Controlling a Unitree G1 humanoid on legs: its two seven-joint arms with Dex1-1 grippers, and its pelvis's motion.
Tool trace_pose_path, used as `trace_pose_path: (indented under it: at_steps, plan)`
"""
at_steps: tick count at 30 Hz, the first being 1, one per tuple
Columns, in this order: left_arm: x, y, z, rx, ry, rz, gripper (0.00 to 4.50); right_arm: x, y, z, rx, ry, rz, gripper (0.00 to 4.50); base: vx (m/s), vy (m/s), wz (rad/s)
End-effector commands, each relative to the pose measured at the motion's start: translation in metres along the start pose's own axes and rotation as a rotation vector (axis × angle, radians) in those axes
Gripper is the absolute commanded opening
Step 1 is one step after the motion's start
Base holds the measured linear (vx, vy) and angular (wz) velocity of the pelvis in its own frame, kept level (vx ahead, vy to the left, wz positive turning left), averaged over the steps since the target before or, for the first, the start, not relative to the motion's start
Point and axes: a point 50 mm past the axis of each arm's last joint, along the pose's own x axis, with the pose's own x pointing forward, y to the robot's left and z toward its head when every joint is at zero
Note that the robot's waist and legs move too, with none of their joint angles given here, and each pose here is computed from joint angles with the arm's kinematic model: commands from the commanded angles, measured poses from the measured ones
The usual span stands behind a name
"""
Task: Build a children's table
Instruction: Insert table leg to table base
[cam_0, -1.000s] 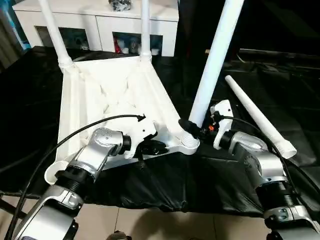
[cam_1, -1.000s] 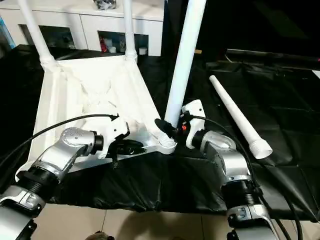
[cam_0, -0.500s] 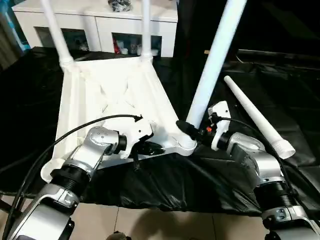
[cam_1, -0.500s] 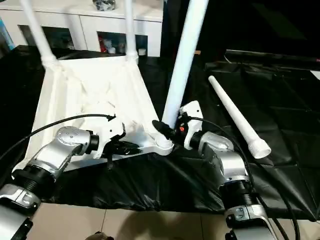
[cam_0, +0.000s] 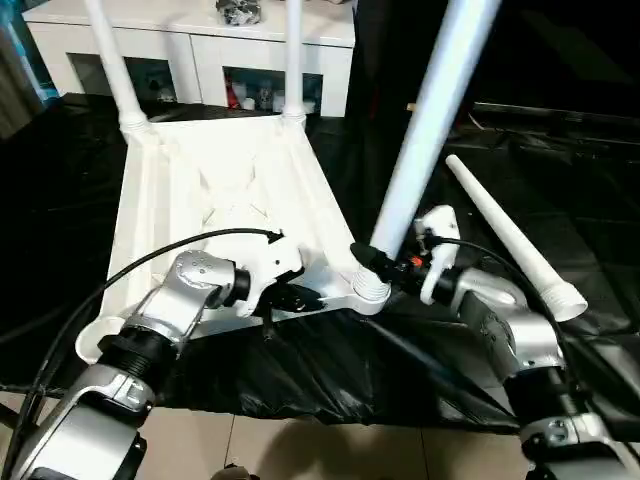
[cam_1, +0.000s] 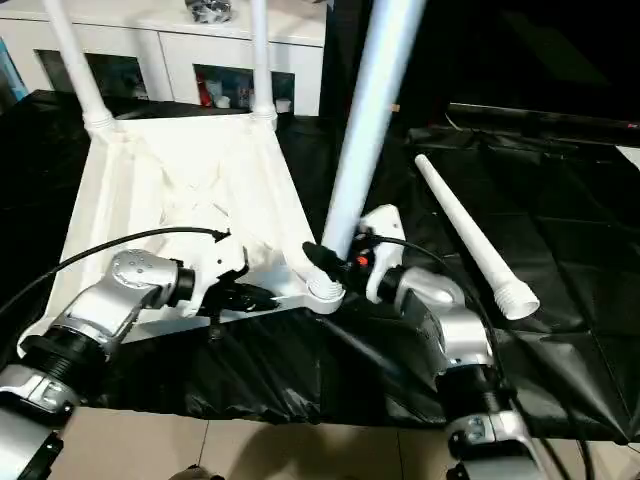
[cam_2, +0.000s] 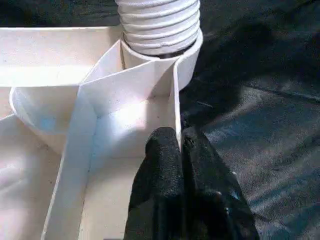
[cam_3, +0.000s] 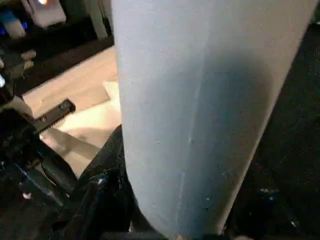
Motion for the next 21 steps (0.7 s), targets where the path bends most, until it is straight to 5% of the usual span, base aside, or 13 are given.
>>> trace_pose_path:
  at_steps: [1, 8, 13, 21]
  plan:
    - [0.004, -0.006, -0.006, 0.014, 0.069, -0.065, 0.0, -0.011, -0.008, -0.013, 0.04, 0.036, -0.061, 1.89, 0.0, 0.0, 0.0]
    - [0.006, -0.002, -0.005, 0.02, 0.082, -0.042, 0.0, -0.023, -0.001, -0.028, 0.007, 0.048, -0.032, 1.89, 0.0, 0.0, 0.0]
    - [0.008, 0.002, -0.002, 0.03, 0.087, -0.024, 0.0, -0.022, 0.004, -0.031, -0.168, 0.144, -0.018, 1.89, 0.0, 0.0, 0.0]
    - [0.008, 0.003, -0.001, 0.038, 0.09, -0.025, 0.0, -0.01, 0.005, -0.03, -0.191, 0.161, -0.024, 1.89, 0.0, 0.0, 0.0]
